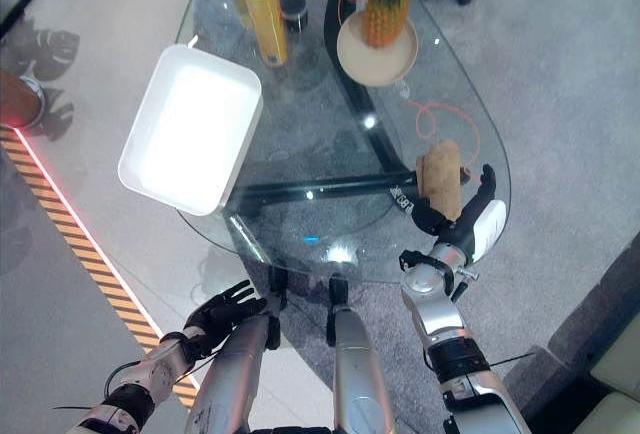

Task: Wipe the table with a cloth and put it in the basket.

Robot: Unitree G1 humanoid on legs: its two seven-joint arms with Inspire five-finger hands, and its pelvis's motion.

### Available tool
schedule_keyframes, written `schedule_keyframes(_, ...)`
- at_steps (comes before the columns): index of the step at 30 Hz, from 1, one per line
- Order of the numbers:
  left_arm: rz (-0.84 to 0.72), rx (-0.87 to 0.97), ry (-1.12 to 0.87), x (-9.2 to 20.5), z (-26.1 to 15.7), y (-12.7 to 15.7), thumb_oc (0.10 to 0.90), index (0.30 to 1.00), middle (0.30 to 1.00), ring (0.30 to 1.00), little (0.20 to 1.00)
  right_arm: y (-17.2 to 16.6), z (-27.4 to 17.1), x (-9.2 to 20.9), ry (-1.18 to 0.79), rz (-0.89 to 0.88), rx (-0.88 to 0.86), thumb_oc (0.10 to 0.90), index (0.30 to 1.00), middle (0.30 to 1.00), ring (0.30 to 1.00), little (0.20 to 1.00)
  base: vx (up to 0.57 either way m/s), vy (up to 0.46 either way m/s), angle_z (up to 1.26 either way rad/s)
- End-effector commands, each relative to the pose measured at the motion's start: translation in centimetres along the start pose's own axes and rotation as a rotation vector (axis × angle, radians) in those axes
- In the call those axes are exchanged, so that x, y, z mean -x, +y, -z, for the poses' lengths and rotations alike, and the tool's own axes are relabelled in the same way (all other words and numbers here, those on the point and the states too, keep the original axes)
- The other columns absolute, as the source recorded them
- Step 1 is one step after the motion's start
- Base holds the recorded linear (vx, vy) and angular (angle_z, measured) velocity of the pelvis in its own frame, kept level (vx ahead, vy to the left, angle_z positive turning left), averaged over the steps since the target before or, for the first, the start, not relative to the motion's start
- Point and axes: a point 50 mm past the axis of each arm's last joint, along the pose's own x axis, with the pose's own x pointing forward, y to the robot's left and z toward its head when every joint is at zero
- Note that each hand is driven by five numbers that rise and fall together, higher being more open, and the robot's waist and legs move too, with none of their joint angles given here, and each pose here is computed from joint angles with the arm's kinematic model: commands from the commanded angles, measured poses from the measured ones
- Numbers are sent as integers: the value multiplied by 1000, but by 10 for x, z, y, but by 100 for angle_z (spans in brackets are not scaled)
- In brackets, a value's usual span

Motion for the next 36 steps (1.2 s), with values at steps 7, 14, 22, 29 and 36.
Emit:
schedule_keyframes(7,37,53,196,12,59,-15,800,900,900,900,900,-21,-35,-21,-150,147,-100,800,900,900,900,900,-9,-11,1)
schedule_keyframes(14,68,62,156,9,49,-24,800,900,900,900,900,-28,-33,-35,-103,224,-65,800,900,900,900,900,2,-23,4)
schedule_keyframes(22,77,56,156,9,48,-25,800,900,900,900,900,-32,-37,-43,-90,277,-64,800,900,900,900,900,6,-3,2)
schedule_keyframes(29,81,72,139,8,41,-26,800,900,900,900,900,-37,-46,-54,-95,280,-49,800,900,900,900,900,0,0,0)
schedule_keyframes(36,79,76,126,6,35,-27,800,900,900,900,900,-38,-38,-58,-20,322,-28,800,900,900,900,900,6,-5,2)
